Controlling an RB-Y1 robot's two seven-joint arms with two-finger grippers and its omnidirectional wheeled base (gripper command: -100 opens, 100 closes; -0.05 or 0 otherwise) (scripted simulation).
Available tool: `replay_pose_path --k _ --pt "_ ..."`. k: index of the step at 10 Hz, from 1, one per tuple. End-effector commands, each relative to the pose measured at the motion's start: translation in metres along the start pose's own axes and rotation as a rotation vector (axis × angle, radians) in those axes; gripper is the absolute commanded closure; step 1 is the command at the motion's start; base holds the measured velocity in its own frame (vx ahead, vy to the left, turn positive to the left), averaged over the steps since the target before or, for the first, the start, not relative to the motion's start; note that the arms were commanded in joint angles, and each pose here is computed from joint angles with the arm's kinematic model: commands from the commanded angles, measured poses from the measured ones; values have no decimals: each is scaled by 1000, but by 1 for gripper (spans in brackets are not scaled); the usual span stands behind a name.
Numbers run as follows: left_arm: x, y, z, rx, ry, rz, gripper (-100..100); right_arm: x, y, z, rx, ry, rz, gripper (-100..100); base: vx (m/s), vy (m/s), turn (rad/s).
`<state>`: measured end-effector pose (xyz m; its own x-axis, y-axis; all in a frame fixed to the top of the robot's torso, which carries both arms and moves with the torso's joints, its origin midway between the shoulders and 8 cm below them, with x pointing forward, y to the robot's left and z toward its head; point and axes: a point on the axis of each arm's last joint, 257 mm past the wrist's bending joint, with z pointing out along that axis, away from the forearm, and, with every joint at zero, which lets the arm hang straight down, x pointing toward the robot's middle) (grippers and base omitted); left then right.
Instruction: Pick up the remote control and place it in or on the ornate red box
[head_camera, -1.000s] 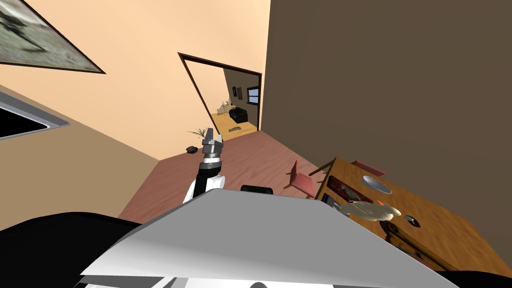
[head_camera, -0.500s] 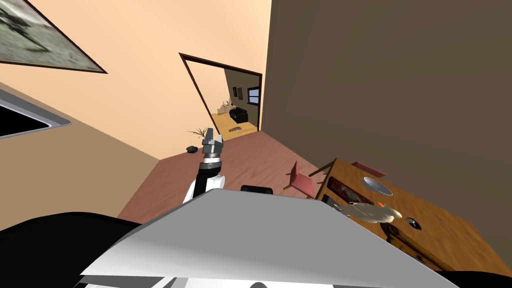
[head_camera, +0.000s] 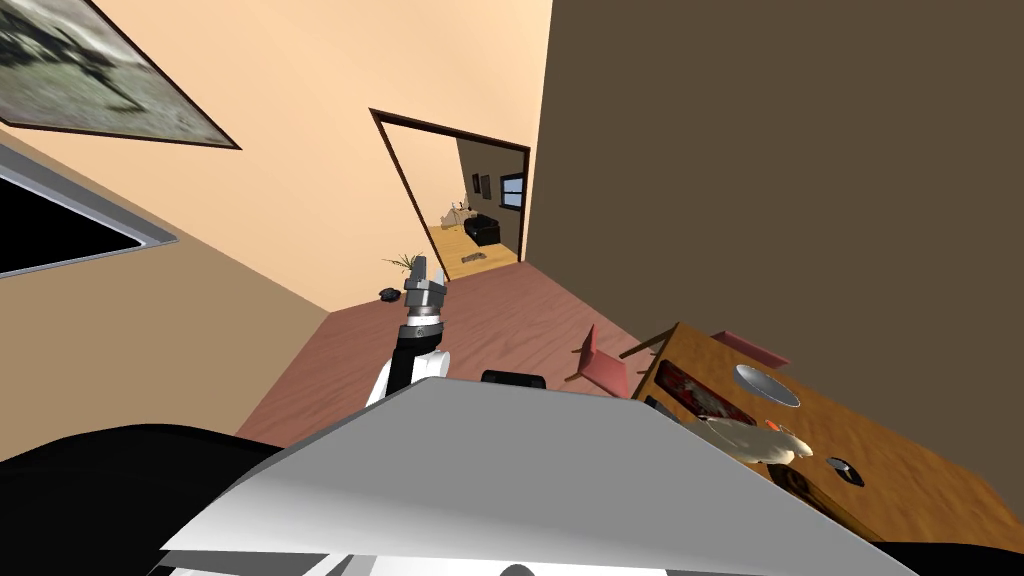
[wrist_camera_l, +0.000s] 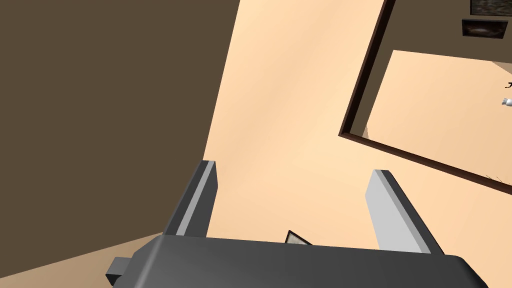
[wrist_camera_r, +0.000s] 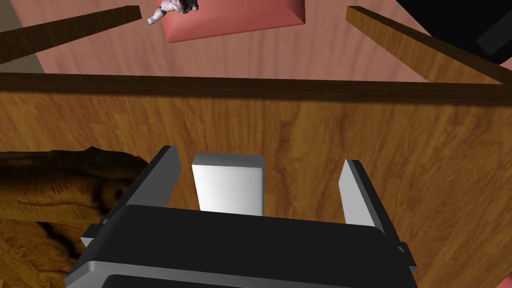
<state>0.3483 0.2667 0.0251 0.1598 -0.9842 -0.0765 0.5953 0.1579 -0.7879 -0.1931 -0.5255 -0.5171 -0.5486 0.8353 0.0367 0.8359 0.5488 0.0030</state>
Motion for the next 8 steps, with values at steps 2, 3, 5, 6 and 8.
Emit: replay_pose_path --k 2,3,5,6,8 --pt "0 0 0 0 0 0 0 -8 2 1 3 -13 7 -100 -16 -106 77" --pt "0 0 0 0 0 0 0 -15 5 3 2 -22 13 -100 -21 -118 103" --pt "0 0 0 0 0 0 0 -28 12 7 -4 -41 23 -100 -21 -126 111" --pt "0 0 0 0 0 0 0 -25 11 6 -2 -36 20 -100 1 -16 6" --pt "0 0 0 0 0 0 0 -19 14 15 -3 -41 23 -100 -2 0 7"
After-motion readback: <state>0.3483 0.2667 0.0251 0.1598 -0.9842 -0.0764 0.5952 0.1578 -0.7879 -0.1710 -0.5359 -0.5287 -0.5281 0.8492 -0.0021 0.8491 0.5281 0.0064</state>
